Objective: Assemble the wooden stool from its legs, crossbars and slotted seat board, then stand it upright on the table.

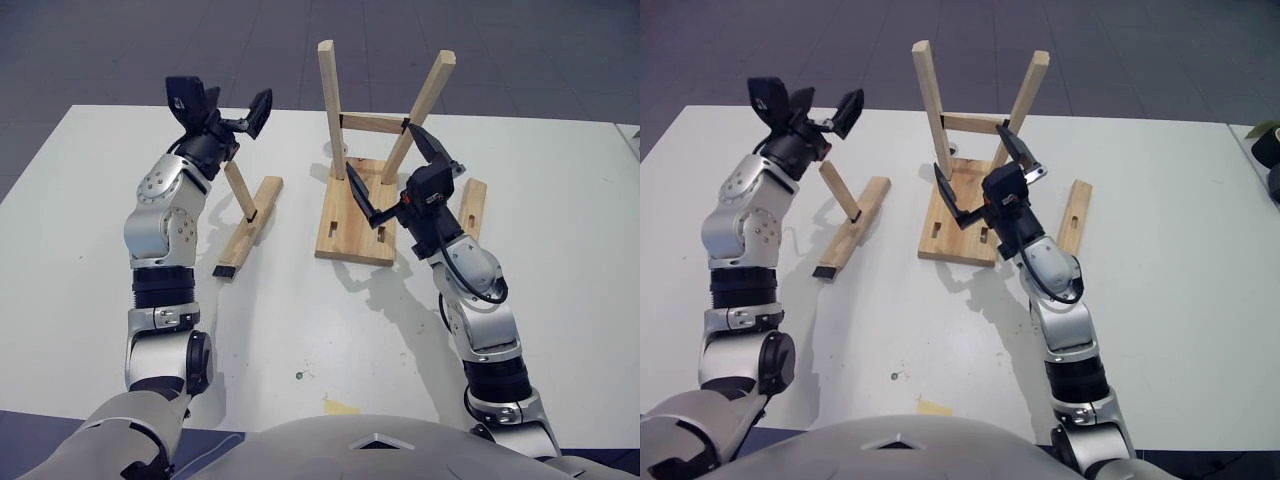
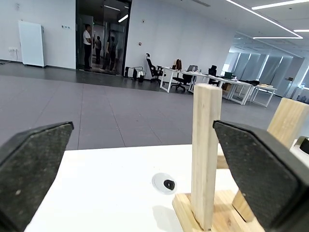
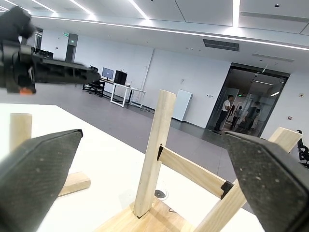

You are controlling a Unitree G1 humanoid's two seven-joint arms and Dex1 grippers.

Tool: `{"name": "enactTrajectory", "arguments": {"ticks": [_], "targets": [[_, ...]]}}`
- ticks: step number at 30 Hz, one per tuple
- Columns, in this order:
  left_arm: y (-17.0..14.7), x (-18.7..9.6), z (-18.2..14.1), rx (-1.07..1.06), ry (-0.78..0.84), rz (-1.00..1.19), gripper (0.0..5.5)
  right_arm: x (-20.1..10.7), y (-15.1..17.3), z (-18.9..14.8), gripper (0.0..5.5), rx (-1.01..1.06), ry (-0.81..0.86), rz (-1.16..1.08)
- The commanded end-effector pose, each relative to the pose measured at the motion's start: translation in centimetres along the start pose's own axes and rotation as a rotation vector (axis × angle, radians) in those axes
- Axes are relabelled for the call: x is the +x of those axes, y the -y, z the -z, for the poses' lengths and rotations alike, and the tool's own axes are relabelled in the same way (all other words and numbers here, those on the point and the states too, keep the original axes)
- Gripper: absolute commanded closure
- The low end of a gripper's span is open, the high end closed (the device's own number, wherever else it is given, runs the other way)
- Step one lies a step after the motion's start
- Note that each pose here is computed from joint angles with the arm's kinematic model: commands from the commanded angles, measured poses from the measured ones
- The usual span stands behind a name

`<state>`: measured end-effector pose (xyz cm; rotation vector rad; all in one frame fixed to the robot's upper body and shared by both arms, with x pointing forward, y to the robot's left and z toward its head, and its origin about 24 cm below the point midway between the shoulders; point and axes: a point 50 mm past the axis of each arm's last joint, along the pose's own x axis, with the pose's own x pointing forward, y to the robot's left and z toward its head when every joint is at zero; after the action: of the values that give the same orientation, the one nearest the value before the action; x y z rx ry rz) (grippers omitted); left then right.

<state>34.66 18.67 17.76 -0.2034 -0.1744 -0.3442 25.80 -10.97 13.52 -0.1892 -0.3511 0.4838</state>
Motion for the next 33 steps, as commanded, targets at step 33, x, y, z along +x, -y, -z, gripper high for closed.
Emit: {"name": "enactTrajectory", "arguments": {"ticks": [33], "targets": [[-2.2,-4.8,-1.6,0.096,-0.184,0.021,0.11,-0.2,-0.5,0.1,0.1,0.005,-0.009,0.002]]}}
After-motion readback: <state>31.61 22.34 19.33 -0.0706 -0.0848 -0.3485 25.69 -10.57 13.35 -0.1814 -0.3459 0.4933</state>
